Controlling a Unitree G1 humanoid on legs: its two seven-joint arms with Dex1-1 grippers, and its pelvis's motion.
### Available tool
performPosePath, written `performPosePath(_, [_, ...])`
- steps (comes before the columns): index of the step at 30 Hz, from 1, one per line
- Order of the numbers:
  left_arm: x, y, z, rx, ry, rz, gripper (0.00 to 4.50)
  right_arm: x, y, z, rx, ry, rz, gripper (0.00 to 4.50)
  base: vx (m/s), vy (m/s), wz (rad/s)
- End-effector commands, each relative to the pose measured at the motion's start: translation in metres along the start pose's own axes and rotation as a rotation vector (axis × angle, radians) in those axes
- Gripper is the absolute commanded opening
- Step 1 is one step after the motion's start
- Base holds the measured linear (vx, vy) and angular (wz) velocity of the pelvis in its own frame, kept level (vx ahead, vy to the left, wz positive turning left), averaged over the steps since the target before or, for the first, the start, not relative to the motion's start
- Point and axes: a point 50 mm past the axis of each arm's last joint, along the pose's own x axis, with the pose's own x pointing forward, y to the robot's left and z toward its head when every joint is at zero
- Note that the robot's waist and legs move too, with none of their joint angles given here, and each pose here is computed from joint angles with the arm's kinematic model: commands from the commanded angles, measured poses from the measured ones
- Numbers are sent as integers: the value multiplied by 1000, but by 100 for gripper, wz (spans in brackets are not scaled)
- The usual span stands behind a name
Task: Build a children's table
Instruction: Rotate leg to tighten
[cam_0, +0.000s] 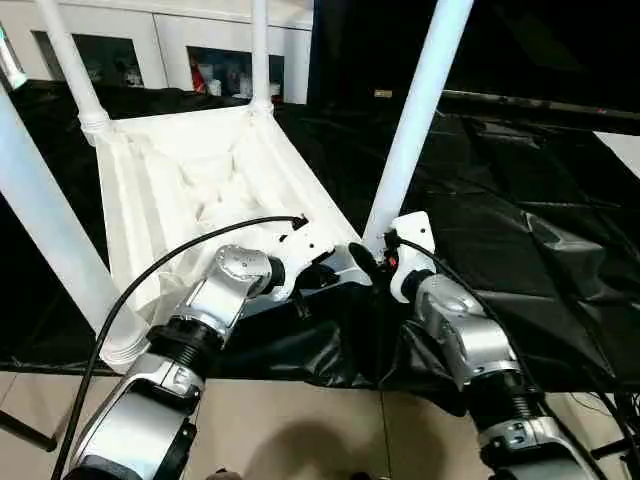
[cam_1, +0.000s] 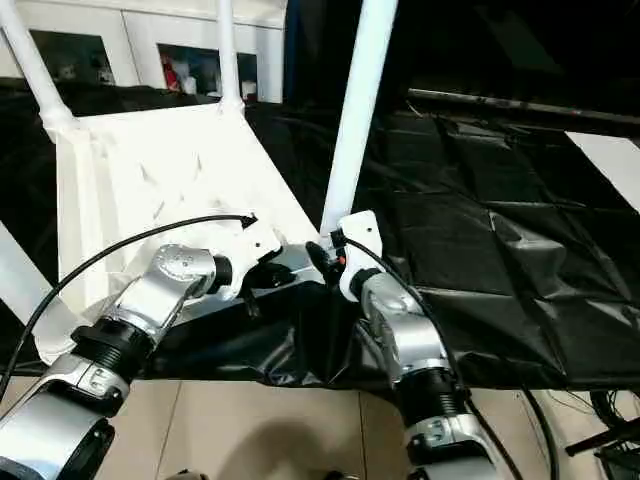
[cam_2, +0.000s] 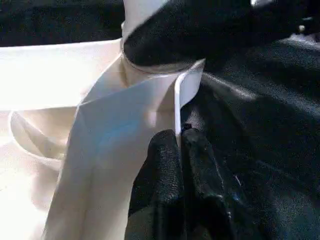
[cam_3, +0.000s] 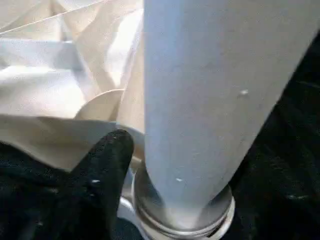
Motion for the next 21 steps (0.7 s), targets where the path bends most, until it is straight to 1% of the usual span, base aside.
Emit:
performPosePath(1, [14,-23,-8,12,38,-151,0,5,29,-8,-38,59,255,302,0,0,0])
performPosePath(3, [11,-21,-11,15,42,-154,0,0,23,-6,-64,58,280,302,0,0,0])
performPosePath(4, [10,-21,-11,15,42,-154,0,0,23,-6,-67,58,282,302,0,0,0])
performPosePath(6, [-1,-18,-17,37,47,-220,0,-13,8,2,-123,45,347,302,0,0,0])
performPosePath(7, [-4,-18,-19,38,55,-238,0,-16,6,4,-132,45,372,302,0,0,0])
performPosePath(9, [-12,-17,-21,83,59,-293,0,-26,0,6,-162,54,444,302,63,-57,9])
performPosePath(11, [-14,-17,-22,82,63,-307,0,-29,-1,6,-171,62,473,302,78,-61,10])
performPosePath(12, [-19,-15,-23,105,73,-329,0,-37,-2,5,-193,87,528,302,89,-59,8])
performPosePath(14, [-22,-13,-24,123,86,-338,0,-42,-3,3,-212,107,568,302,86,-50,4])
performPosePath(16, [-27,-10,-25,172,112,-336,0,-47,-5,1,-238,136,608,302,72,-13,-6])
performPosePath(18, [-30,-8,-24,187,120,-332,0,-49,-6,1,-255,147,626,302,57,8,-1])
performPosePath(21, [-34,-11,-23,191,104,-386,0,-50,-6,0,-281,164,658,302,17,4,0])
